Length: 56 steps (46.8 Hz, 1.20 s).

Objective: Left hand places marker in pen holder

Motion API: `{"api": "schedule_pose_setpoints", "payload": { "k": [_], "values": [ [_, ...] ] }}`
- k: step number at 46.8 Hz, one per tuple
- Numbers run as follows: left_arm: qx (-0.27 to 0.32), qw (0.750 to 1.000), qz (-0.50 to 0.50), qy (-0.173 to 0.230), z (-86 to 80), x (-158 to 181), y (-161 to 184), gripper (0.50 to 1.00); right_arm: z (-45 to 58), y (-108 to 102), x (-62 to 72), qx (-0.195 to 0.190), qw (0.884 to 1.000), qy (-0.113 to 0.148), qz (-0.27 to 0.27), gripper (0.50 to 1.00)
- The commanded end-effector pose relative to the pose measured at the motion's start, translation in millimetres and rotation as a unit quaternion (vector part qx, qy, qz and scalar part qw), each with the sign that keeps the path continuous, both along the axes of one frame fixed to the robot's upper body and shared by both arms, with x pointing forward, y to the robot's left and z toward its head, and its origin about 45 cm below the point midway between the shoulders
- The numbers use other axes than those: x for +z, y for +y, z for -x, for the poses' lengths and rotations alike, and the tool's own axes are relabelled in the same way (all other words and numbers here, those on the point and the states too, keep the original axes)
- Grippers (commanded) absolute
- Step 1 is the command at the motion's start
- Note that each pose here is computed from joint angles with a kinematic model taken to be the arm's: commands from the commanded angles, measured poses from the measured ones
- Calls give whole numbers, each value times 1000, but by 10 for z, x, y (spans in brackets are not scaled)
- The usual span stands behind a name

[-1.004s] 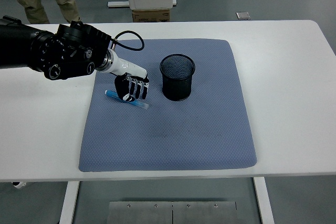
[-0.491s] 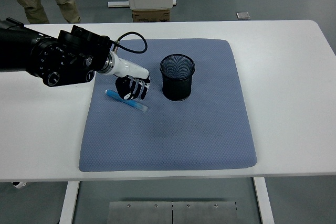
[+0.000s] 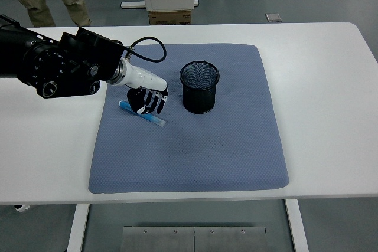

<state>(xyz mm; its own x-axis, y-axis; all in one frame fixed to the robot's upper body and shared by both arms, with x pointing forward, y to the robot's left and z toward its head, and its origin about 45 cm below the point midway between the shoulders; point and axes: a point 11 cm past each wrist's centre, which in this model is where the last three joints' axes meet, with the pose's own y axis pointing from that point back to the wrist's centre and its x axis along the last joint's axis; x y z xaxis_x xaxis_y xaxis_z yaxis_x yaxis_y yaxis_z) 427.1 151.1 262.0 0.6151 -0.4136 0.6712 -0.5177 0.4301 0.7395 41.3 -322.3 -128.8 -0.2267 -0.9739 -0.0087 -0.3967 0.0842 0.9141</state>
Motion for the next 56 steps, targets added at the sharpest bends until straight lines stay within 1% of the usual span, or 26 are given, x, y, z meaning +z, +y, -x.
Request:
{"api": "schedule_pose_setpoints", "payload": {
  "k": [1, 13, 21, 36, 39, 43, 46, 49, 56],
  "values": [
    [-6, 1000, -1, -11, -6, 8, 11, 572, 2, 0, 0, 0, 1000, 0, 0, 1000],
    [-10, 1000, -6, -13, 30, -31, 55, 572, 3, 0, 0, 0, 1000, 0, 0, 1000],
    [-14, 999, -3, -33, 25, -40, 83, 572, 2, 0, 0, 0, 1000, 0, 0, 1000],
    [-14, 999, -4, -37, 47, -76, 122, 572, 2, 0, 0, 0, 1000, 0, 0, 1000],
    [-16, 999, -3, -33, 70, -86, 122, 578, 2, 0, 0, 0, 1000, 0, 0, 1000],
    [-15, 1000, -2, -28, 81, -87, 149, 599, 2, 0, 0, 0, 1000, 0, 0, 1000],
    [-15, 1000, -1, -24, 101, -99, 153, 601, 2, 0, 0, 0, 1000, 0, 0, 1000],
    [-16, 1000, -1, -22, 108, -102, 151, 619, 2, 0, 0, 0, 1000, 0, 0, 1000],
    [-15, 1000, -1, -23, 101, -98, 158, 619, 2, 0, 0, 0, 1000, 0, 0, 1000]
  ]
}}
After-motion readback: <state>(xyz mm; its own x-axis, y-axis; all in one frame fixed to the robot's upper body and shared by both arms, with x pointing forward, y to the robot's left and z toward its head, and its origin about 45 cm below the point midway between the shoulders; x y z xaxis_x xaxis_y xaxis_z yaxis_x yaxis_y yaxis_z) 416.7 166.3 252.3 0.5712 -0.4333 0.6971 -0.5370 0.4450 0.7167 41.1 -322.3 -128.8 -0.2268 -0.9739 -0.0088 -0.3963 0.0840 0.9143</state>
